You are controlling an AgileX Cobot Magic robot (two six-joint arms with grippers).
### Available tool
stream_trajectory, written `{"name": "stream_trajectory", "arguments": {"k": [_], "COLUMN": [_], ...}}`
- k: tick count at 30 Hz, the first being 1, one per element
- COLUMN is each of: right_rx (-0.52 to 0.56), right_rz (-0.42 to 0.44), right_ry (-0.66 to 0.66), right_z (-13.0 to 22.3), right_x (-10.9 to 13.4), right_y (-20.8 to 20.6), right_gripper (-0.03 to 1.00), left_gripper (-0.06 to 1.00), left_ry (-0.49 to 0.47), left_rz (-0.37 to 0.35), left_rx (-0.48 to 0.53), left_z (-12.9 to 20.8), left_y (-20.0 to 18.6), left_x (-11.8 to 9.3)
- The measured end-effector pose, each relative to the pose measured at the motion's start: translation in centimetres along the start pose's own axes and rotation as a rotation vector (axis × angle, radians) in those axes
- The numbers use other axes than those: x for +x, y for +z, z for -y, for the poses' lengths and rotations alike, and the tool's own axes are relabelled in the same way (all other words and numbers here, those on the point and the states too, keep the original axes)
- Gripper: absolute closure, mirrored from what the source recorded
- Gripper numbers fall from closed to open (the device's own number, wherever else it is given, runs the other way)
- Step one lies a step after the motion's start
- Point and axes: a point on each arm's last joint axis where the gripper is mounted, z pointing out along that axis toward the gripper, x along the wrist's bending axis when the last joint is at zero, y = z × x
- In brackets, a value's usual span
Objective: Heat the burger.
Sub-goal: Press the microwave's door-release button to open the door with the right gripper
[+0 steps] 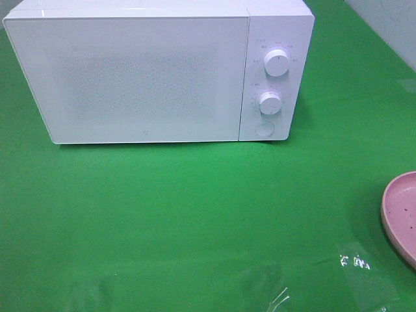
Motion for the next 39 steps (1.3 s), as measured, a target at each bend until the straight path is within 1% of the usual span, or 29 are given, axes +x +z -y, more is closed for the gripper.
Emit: {"name": "stream_trajectory", "arguments": {"k": [15,17,19,22,26,30,33,35,37,39], "right_rx": [0.0,-0.006,-0.044,-0.052,-0.068,-0.076,-0.077,-0.077,-0.077,-0.099], "right_rz": [0.0,0.0,-0.003,-0.004,-0.005,-0.006,-0.006,-0.006,-0.006,-0.008], "right_ry": [0.0,0.0,0.016,0.021,0.03,0.037,0.037,0.04,0.04,0.04], "right_z": [0.0,-0.1,-1.0,-1.3,-2.9,-3.8,-4.0,-4.3,-4.3,-4.4], "right_x": [0.0,0.0,0.1,0.1,0.2,0.2,0.2,0.2,0.2,0.2], "right_y": [0.0,0.0,0.1,0.2,1.9,2.9,3.2,4.5,4.5,5.9], "right_gripper": [0.24,0.24,0.24,0.24,0.24,0.24,0.24,0.24,0.24,0.24], "left_gripper": [-0.03,-0.03,-0.03,-0.03,-0.03,-0.03,-0.03,-0.03,-0.03,-0.03], "left_ry": [0.0,0.0,0.0,0.0,0.0,0.0,0.0,0.0,0.0,0.0], "left_rz": [0.0,0.0,0.0,0.0,0.0,0.0,0.0,0.0,0.0,0.0], "left_rx": [0.0,0.0,0.0,0.0,0.0,0.0,0.0,0.0,0.0,0.0], "left_z": [0.0,0.0,0.0,0.0,0.0,0.0,0.0,0.0,0.0,0.0], "left_y": [0.0,0.0,0.0,0.0,0.0,0.0,0.0,0.0,0.0,0.0], "left_x": [0.0,0.0,0.0,0.0,0.0,0.0,0.0,0.0,0.0,0.0]}}
